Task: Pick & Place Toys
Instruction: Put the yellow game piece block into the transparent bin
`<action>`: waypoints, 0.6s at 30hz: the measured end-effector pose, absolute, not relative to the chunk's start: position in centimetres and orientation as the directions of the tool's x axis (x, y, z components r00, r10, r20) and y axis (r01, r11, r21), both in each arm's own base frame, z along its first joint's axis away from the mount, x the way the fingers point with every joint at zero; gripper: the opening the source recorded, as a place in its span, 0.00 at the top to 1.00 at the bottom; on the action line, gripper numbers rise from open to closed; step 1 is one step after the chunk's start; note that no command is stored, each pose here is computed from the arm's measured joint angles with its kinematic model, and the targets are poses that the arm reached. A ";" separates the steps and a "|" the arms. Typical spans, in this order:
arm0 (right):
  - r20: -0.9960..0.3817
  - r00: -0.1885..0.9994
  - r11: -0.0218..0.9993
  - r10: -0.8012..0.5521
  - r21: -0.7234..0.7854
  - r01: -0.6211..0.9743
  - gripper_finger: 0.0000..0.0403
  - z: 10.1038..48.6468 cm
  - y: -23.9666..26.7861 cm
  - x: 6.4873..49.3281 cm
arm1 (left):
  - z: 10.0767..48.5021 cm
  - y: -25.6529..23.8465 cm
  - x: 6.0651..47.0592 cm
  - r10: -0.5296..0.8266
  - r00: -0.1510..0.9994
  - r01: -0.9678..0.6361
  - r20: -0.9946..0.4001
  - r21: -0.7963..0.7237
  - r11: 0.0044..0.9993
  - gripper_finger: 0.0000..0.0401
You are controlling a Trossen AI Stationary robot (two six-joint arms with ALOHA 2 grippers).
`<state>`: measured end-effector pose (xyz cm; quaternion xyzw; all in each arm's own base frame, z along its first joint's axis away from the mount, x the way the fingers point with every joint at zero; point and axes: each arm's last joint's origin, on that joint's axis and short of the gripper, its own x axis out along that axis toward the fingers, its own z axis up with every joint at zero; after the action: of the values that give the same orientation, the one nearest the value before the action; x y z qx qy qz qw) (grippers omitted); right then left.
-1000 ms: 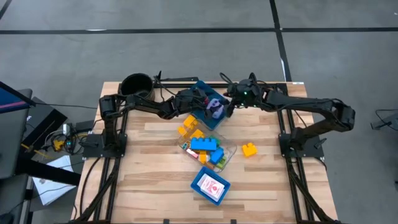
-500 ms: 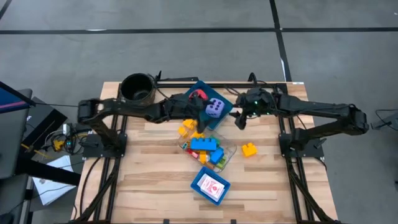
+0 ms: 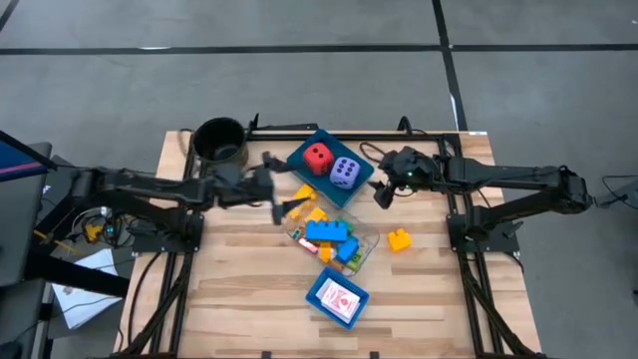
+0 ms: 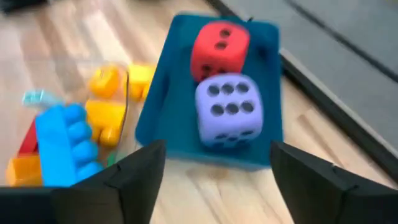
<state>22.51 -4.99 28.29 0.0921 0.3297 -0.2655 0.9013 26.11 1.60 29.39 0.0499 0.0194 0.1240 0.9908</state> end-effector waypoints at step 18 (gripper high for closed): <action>-0.934 0.309 0.922 -0.180 -0.051 0.383 0.22 22.0 1.7 23.6 | 31.0 1.2 20.3 0.177 0.968 -0.198 0.176 0.111 0.974 0.00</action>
<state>23.65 1.67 21.99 0.0904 0.5609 -0.1753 0.8040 20.28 1.16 31.02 0.0640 -0.0827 0.0945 0.9900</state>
